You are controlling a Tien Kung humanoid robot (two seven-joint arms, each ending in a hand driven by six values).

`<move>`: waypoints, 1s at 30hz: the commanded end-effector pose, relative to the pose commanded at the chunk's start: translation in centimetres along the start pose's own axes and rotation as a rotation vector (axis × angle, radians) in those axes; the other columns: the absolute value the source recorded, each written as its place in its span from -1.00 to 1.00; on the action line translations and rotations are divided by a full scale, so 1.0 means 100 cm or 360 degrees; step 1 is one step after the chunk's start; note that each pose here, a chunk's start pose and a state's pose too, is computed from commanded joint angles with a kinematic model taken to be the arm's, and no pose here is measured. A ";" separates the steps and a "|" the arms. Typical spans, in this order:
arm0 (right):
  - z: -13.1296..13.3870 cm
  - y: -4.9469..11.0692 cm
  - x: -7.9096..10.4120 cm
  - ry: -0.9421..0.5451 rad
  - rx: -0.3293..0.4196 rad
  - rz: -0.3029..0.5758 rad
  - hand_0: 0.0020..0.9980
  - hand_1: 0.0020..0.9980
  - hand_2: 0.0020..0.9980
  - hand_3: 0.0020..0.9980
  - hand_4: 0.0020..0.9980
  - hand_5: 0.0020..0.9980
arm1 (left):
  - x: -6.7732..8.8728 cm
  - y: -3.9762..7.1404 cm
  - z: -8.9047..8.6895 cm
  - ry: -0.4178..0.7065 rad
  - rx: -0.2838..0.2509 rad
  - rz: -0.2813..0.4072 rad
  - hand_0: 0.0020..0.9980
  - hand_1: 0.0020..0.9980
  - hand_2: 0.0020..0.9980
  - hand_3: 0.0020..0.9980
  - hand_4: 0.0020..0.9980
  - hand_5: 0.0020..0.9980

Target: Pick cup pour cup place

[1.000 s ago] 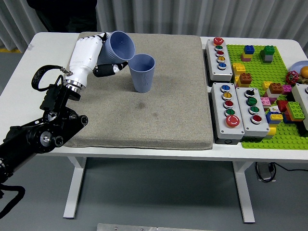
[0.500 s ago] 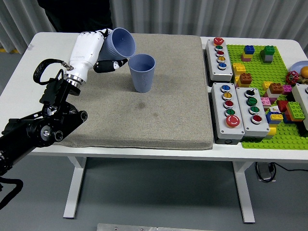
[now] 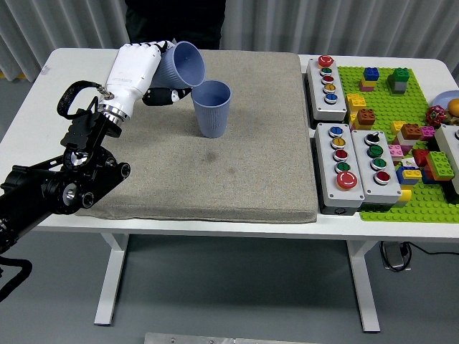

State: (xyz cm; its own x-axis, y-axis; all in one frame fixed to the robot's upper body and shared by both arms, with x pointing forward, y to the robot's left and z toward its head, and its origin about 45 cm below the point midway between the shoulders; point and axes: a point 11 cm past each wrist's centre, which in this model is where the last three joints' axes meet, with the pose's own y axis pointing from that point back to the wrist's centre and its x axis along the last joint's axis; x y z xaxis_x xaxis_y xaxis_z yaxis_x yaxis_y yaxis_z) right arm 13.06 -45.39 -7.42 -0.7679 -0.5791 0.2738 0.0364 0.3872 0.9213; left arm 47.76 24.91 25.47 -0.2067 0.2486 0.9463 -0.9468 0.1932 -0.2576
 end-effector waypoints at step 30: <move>0.001 -0.001 0.002 0.0003 -0.0004 0.0008 0.35 0.23 0.13 0.16 -1.00 -0.67 | 0.006 -0.006 0.002 -0.0220 -0.0060 -0.0036 -0.11 -0.16 -0.03 0.05 0.56 -0.49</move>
State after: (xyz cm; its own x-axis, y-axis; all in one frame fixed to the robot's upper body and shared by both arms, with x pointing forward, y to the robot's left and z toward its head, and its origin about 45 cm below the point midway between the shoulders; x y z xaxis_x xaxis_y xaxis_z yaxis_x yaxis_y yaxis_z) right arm 12.85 -45.44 -7.44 -0.7666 -0.5783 0.2792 0.0421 0.3886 0.9205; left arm 48.19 24.73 26.25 -0.2198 0.1114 0.9692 -0.9422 0.2334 -0.2405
